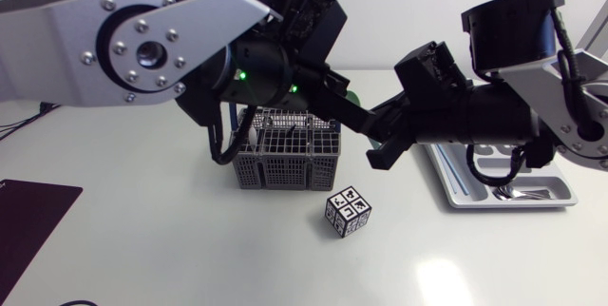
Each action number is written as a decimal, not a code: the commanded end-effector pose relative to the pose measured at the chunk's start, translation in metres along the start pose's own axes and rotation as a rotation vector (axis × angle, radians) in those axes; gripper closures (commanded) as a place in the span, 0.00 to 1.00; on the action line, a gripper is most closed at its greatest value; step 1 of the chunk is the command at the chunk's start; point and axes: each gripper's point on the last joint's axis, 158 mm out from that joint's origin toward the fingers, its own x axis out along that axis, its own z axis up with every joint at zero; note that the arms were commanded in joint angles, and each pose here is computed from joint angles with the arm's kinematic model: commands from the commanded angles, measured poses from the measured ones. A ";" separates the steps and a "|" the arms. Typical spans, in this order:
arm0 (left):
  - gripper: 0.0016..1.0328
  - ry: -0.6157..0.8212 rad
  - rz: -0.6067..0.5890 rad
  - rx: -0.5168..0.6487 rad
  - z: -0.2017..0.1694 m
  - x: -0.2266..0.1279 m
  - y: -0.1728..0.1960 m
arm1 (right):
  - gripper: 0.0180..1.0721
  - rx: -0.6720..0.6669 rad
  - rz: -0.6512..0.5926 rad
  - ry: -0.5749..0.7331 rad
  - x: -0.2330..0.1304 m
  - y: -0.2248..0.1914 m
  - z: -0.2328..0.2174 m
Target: Transfer all utensils from the basket to the drawer tray.
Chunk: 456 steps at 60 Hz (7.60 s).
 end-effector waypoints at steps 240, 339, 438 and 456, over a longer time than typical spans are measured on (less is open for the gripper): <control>0.46 0.339 0.525 0.214 -0.108 0.085 0.128 | 0.06 -0.108 0.120 0.314 -0.058 -0.082 -0.128; 0.64 0.326 0.534 0.164 -0.106 0.081 0.132 | 0.06 -0.166 0.139 0.298 -0.041 -0.042 -0.115; 0.97 0.032 0.611 0.383 -0.064 0.011 0.092 | 0.06 -0.223 0.147 0.246 -0.050 -0.005 -0.098; 0.97 -0.051 0.595 0.312 -0.036 -0.025 0.095 | 0.06 -0.202 0.097 0.177 -0.060 -0.005 -0.079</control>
